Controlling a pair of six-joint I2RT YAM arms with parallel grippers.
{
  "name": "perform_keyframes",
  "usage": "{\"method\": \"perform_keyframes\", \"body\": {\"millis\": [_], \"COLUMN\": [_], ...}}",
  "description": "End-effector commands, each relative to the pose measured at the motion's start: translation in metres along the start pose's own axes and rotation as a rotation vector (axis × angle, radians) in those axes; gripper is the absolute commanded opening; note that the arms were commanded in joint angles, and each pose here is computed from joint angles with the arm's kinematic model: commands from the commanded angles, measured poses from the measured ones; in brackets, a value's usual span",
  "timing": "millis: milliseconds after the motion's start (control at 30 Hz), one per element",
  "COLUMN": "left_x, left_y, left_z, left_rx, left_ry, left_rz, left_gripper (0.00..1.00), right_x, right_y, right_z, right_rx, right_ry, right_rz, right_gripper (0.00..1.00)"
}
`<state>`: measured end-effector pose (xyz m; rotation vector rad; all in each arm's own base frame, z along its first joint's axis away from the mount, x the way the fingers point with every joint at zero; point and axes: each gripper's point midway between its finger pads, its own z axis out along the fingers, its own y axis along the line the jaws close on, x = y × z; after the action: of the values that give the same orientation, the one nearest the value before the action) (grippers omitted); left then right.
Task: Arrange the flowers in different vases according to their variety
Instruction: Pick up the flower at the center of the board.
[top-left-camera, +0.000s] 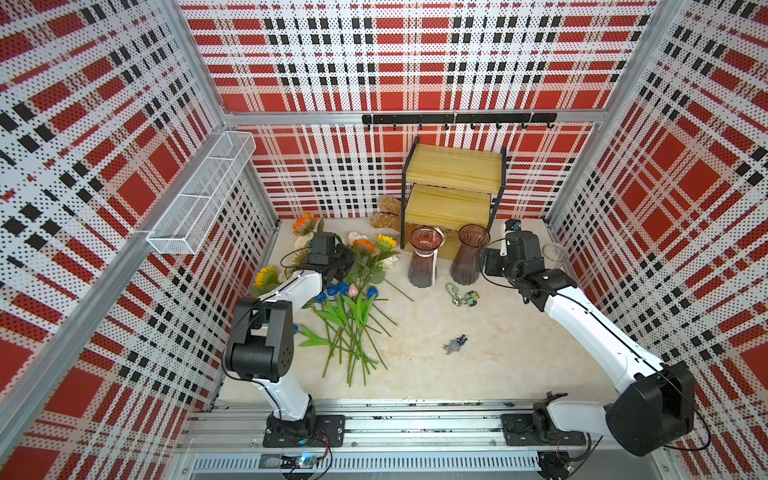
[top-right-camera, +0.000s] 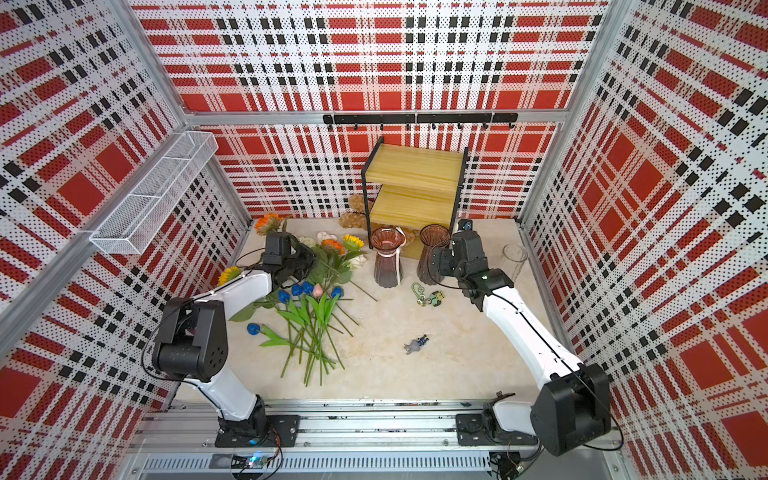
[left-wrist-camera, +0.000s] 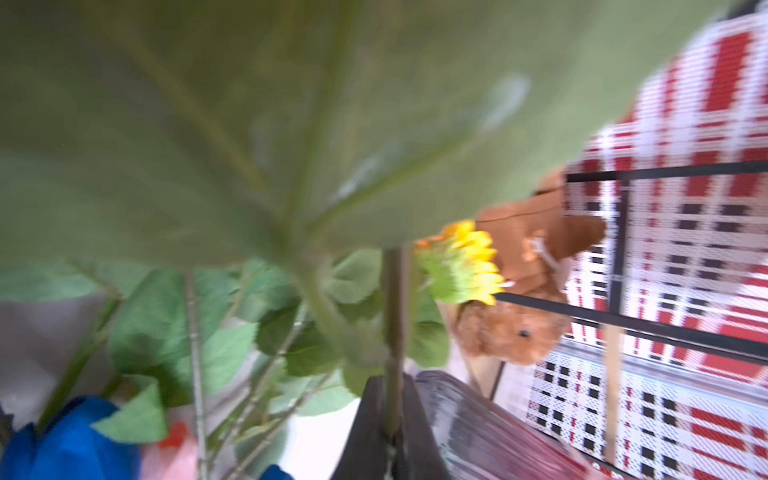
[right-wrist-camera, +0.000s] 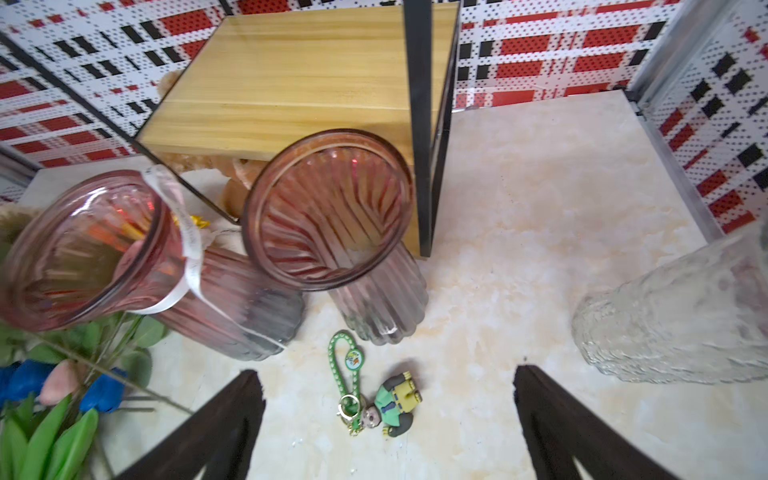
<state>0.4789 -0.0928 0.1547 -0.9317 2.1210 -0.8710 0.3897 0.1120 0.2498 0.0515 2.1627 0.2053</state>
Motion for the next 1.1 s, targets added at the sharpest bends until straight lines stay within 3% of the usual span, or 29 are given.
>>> {"method": "perform_keyframes", "body": {"millis": [0,233,433,800,1067], "left_x": [-0.004,0.027,0.057,0.086,0.088], "left_y": [-0.028,-0.084,-0.122,-0.139,-0.134], "left_z": [-0.023,-0.055,-0.087,-0.116,-0.114], "left_rx": [0.0,0.013,0.089,0.142,0.126], "left_ry": [-0.027,0.001,0.019,0.009,0.008], "left_rz": [0.105,0.348,0.494,0.622,0.635], "left_gripper": [0.0,0.0,0.0,0.0,0.0], "right_x": [-0.006,-0.011,0.001,0.014,0.016], "right_y": [0.042,0.132,0.188,0.231,0.249], "right_z": [-0.013,-0.033,-0.026,-0.002,-0.008], "right_rx": [-0.135,-0.343,-0.5,-0.612,-0.678], "right_ry": [0.015,0.042,0.118,0.21,0.213], "right_rz": [-0.069,-0.227,-0.308,-0.334,-0.325], "right_gripper": [1.0,1.0,0.97,0.85,0.86]}}
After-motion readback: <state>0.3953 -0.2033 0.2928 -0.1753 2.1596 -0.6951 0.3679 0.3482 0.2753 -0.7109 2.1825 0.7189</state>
